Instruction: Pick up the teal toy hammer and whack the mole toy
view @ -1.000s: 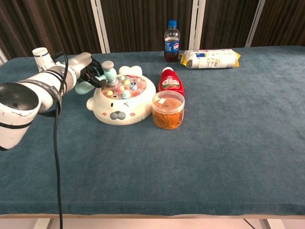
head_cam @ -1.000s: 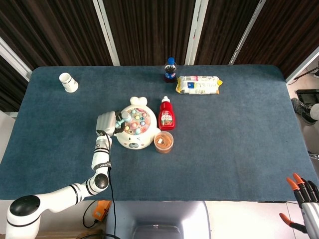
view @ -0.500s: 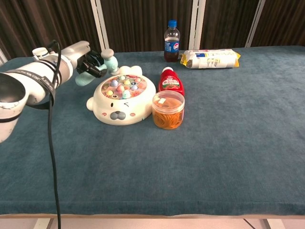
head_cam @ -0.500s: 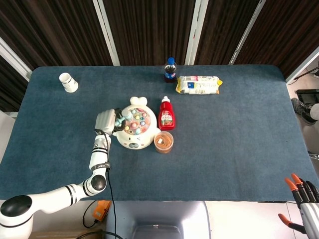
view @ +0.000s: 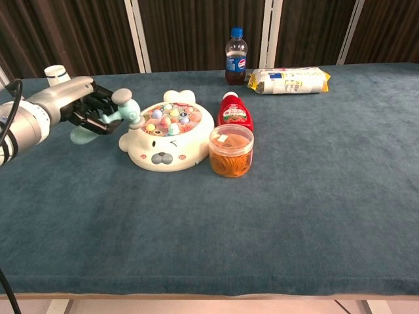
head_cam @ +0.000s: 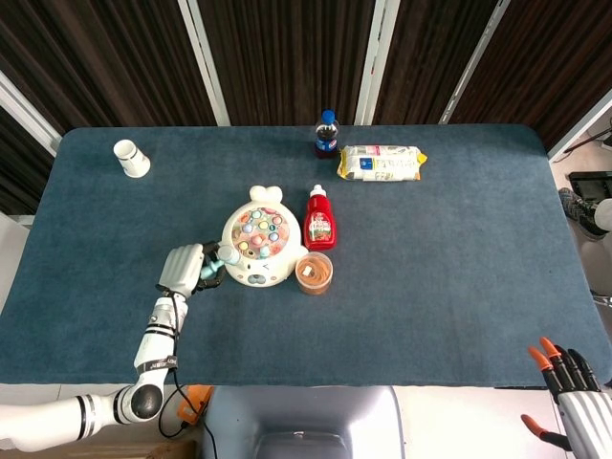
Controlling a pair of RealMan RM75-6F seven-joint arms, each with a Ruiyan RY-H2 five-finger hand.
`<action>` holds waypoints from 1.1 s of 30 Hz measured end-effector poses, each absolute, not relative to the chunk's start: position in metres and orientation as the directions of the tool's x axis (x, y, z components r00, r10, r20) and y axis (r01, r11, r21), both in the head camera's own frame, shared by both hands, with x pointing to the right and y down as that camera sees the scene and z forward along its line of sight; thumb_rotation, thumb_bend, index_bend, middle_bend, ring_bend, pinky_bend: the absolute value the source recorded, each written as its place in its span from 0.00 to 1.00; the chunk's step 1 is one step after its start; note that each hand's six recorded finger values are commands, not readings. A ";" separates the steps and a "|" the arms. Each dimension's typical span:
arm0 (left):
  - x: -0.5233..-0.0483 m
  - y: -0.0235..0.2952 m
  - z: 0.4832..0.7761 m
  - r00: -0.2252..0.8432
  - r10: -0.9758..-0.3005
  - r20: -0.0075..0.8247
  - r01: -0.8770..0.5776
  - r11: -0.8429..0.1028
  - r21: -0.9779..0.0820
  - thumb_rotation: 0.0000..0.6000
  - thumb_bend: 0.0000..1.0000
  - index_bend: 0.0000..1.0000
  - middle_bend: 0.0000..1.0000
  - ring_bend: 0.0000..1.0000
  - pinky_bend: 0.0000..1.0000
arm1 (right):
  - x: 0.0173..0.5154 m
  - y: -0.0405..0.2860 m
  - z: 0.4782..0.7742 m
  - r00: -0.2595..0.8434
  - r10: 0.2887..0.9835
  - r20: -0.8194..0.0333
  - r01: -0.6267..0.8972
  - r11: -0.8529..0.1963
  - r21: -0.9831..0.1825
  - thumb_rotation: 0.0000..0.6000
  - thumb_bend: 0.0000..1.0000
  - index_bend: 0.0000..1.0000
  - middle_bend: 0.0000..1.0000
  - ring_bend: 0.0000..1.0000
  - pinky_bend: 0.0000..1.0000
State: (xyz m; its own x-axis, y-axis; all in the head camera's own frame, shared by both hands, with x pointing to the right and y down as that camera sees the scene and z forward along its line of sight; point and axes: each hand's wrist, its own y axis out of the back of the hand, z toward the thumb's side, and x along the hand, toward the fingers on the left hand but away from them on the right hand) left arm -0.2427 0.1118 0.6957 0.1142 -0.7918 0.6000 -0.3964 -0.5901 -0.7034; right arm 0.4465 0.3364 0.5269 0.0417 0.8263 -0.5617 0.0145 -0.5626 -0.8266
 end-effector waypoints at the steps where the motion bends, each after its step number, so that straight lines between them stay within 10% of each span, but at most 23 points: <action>1: -0.243 0.112 0.696 0.115 -0.792 0.600 -0.397 -0.590 -0.703 1.00 0.78 0.70 0.94 0.88 1.00 | 0.446 0.337 0.527 0.046 0.825 -0.564 0.014 -0.565 -0.825 1.00 0.17 0.00 0.01 0.00 0.00; 22: -0.259 0.176 0.747 0.162 -0.773 0.614 -0.227 -0.634 -0.739 1.00 0.70 0.70 0.92 0.82 1.00 | 0.444 0.339 0.529 0.056 0.816 -0.576 0.010 -0.577 -0.817 1.00 0.17 0.00 0.01 0.00 0.00; 33: -0.263 0.178 0.749 0.180 -0.771 0.611 -0.202 -0.637 -0.744 1.00 0.52 0.54 0.67 0.61 0.87 | 0.443 0.339 0.530 0.056 0.815 -0.577 0.009 -0.578 -0.816 1.00 0.17 0.00 0.01 0.00 0.00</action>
